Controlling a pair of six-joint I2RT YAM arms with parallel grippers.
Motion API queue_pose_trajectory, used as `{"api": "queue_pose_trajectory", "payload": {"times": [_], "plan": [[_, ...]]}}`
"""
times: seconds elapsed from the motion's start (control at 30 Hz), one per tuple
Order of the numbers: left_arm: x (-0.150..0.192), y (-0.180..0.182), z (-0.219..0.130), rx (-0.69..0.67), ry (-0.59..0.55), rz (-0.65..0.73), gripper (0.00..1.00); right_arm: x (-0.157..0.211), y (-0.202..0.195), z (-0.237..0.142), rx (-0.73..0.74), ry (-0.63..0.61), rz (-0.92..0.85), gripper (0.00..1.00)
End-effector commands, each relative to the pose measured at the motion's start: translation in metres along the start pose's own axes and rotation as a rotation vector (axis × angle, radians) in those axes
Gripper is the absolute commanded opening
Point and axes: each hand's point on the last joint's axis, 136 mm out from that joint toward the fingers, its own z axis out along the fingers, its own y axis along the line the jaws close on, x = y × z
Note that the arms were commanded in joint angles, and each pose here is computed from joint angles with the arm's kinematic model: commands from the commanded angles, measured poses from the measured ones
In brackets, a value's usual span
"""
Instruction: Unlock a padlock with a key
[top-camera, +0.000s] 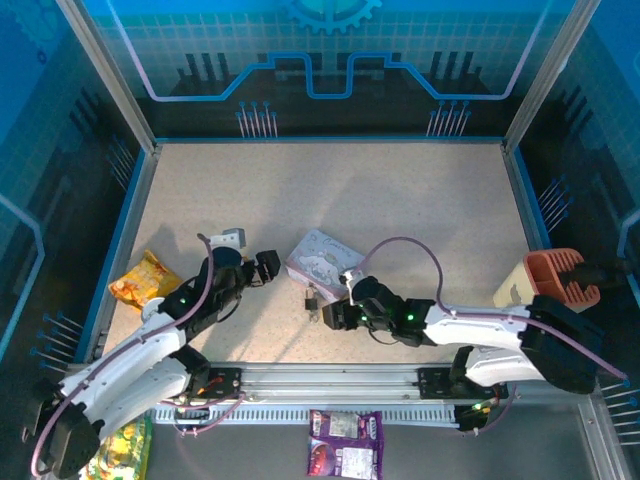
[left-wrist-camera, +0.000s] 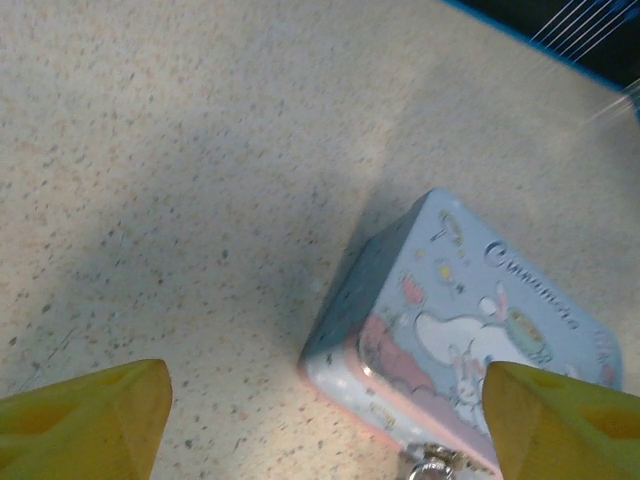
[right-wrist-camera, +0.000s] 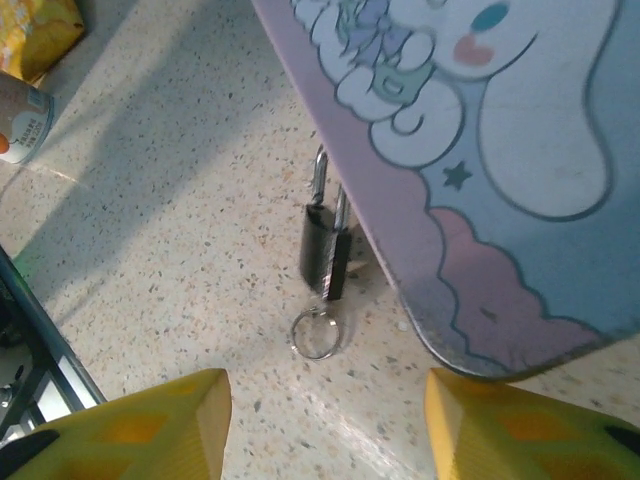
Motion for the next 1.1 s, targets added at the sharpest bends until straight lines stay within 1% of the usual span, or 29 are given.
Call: {"api": "queue_pose_trajectory", "payload": {"times": [0.0,0.1,0.27,0.4,0.5,0.6,0.7,0.8,0.87,0.93,1.07], "plan": [[0.003,-0.005,0.005,0.020,0.082,0.018,0.79,-0.008,0.017,0.011,-0.042,0.009,0.021,0.55],[0.008,-0.009,0.014,0.026,0.129,0.028,0.77,-0.009,0.012,0.019,-0.019,0.031,0.029,0.55],[0.006,-0.008,0.023,0.019,0.128,0.032,0.79,-0.014,0.006,0.024,-0.009,0.044,0.053,0.55],[0.005,-0.012,0.031,0.022,0.145,0.045,0.80,-0.020,-0.004,0.025,0.022,0.043,0.065,0.55],[0.001,-0.012,0.037,0.014,0.143,0.052,0.81,-0.029,-0.006,0.026,0.016,0.029,0.083,0.55],[-0.007,-0.013,0.042,0.005,0.136,0.046,0.82,-0.035,-0.012,0.023,0.058,-0.001,0.077,0.56],[-0.012,-0.015,0.044,0.011,0.133,0.041,0.82,-0.047,-0.040,0.014,0.141,-0.062,0.120,0.56],[-0.013,-0.015,0.044,0.018,0.131,0.034,0.83,-0.073,-0.062,0.001,0.099,-0.144,0.215,0.56],[-0.013,-0.014,0.046,0.019,0.135,0.027,0.83,-0.085,-0.070,-0.006,0.098,-0.170,0.226,0.56],[-0.012,-0.013,0.048,0.014,0.142,0.022,0.83,-0.091,-0.067,-0.009,0.107,-0.167,0.198,0.55],[-0.015,-0.008,0.052,-0.006,0.149,0.010,0.84,-0.079,-0.049,-0.016,0.107,-0.155,0.132,0.54]]}}
